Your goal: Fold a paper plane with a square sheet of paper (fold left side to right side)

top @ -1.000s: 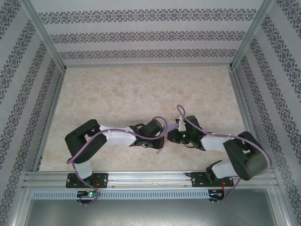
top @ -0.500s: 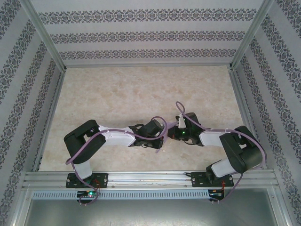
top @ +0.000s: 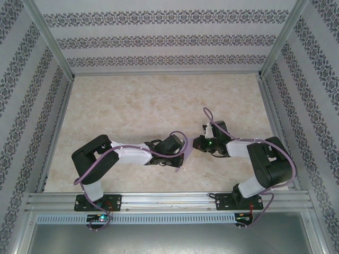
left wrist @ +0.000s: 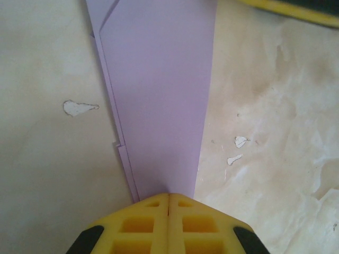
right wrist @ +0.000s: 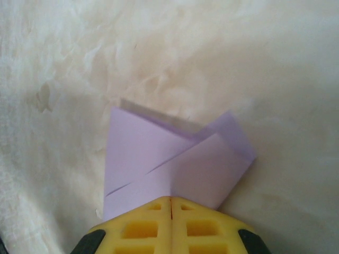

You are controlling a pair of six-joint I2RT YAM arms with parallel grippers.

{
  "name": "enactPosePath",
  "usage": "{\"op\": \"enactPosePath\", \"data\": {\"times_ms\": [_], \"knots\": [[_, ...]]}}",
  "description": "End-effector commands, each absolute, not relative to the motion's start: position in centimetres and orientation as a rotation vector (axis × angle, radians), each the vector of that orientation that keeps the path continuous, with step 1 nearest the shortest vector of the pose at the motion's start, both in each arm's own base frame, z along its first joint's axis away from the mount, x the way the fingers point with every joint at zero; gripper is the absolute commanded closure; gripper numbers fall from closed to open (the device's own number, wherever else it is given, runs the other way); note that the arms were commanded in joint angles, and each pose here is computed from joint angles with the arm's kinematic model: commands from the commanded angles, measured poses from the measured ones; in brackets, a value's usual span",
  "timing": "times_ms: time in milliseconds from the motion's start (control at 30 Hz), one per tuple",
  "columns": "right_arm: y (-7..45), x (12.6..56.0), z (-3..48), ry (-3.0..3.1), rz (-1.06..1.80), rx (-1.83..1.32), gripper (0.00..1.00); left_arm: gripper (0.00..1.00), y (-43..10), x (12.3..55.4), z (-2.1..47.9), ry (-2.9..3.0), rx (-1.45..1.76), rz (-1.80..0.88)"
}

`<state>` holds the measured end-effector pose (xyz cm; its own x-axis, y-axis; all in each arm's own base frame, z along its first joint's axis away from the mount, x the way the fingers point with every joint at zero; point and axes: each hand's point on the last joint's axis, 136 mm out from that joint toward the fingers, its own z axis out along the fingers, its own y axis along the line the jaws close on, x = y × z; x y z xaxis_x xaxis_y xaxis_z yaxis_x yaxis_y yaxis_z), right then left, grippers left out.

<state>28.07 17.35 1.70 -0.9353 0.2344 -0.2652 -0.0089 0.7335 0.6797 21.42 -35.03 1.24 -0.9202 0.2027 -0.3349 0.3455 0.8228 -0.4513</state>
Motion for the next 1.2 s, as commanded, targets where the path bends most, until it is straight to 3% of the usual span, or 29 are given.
{"op": "enactPosePath", "data": {"times_ms": [0, 533, 733, 933, 1167], "knots": [[16.3, 29.3, 1.5, 2.602, 0.963, 0.182, 1.00, 0.95, -25.7, 17.1, -6.1, 3.023, 0.430, -0.229], [13.0, 33.3, 1.5, 2.591, 0.933, 0.317, 1.00, 0.96, -25.8, 17.3, -5.7, 3.009, 0.427, -0.236], [12.6, 34.3, 4.8, 2.533, 0.928, 0.284, 1.00, 0.95, -26.7, 17.7, -5.0, 2.981, 0.426, -0.288], [13.4, 31.6, 8.2, 2.485, 0.986, 0.262, 1.00, 0.95, -27.7, 18.5, -3.8, 2.931, 0.422, -0.347], [20.2, 26.1, 7.3, 2.576, 1.231, 0.186, 1.00, 0.95, -28.8, 19.0, -2.9, 2.896, 0.418, -0.412]]}}
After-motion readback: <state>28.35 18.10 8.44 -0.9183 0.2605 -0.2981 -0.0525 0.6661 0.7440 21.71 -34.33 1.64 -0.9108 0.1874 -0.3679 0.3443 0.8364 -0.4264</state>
